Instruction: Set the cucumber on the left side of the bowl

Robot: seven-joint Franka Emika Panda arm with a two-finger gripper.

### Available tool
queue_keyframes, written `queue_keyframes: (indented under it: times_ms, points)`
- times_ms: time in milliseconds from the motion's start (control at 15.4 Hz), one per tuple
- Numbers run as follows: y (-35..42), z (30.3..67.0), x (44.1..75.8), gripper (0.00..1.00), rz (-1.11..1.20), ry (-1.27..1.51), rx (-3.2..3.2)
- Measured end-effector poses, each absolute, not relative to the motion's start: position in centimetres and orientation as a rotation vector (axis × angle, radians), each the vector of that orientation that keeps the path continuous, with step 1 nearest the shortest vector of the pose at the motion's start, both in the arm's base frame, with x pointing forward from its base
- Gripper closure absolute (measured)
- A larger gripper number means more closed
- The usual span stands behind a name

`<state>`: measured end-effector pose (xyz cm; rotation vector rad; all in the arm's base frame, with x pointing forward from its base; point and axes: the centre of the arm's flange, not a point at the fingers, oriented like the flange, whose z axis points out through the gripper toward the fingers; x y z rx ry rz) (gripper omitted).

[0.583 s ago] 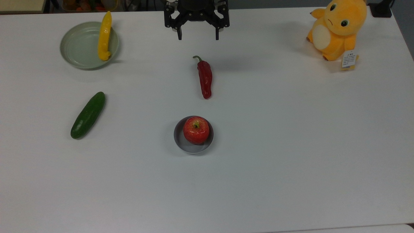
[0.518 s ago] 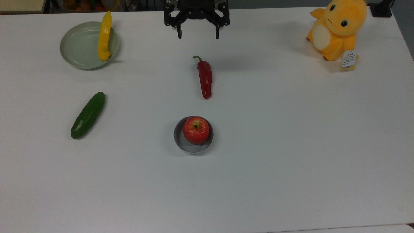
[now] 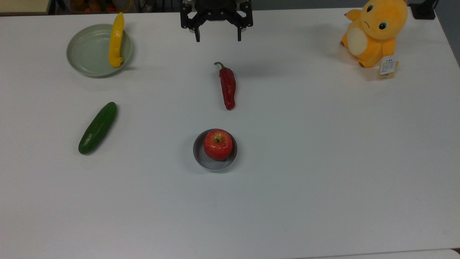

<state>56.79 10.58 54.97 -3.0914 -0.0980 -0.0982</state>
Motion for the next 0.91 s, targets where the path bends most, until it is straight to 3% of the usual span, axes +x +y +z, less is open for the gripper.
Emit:
queue_keyframes:
  times_ms: [389,907]
  points:
    - [4.2,54.8,58.4,0.0,-0.172,0.075,-3.092]
    - [-7.8,48.7,61.9,0.0,-0.249,0.37,-3.11]
